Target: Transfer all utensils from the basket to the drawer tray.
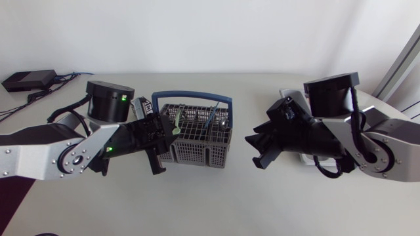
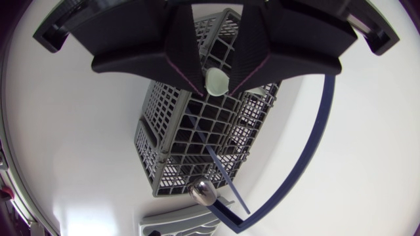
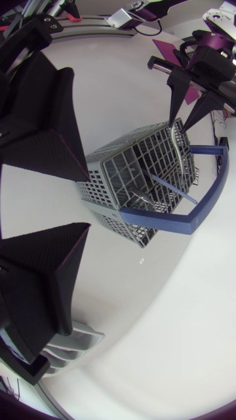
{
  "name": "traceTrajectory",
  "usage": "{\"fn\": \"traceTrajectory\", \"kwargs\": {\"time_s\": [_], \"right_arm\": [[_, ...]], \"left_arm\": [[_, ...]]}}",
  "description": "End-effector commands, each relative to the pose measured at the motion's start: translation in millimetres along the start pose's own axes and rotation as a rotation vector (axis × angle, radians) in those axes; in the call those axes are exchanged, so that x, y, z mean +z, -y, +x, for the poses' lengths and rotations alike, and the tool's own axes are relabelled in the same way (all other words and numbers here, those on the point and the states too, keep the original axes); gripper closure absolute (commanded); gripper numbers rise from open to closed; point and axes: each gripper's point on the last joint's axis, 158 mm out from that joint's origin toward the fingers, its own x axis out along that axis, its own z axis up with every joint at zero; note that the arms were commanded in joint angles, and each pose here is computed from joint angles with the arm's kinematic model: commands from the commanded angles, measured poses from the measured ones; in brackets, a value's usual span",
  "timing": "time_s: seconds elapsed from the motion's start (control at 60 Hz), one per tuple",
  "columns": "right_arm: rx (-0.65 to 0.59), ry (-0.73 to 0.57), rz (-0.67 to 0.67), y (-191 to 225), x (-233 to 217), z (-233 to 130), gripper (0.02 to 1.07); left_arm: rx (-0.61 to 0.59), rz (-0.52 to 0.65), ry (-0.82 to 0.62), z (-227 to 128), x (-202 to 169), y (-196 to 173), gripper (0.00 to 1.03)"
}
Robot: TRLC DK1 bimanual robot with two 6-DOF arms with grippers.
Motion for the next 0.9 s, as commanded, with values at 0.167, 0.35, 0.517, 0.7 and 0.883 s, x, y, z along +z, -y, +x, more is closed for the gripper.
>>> {"fn": "traceTrajectory", "kwargs": {"time_s": [0.167,0.35,0.517,0.7,0.883], "right_arm": [[0.006,-0.019,-0.021,-4,-10,-2,0.58],[0.004,-0.015,-0.022,-3,-9,-3,0.58],[0.001,-0.011,-0.022,-3,-8,-6,0.58],[0.002,-0.009,-0.024,-4,-9,-8,0.58],[-0.001,0.000,-0.026,-4,-6,-12,0.57]], "left_arm": [[0.005,0.035,-0.019,9,0,-2,0.82],[0.025,0.031,-0.007,12,2,-6,1.00],[0.046,0.033,0.011,4,9,-14,1.00],[0.029,0.036,0.017,-11,25,-20,1.00],[0.046,0.052,0.054,-32,41,-21,1.00]]}}
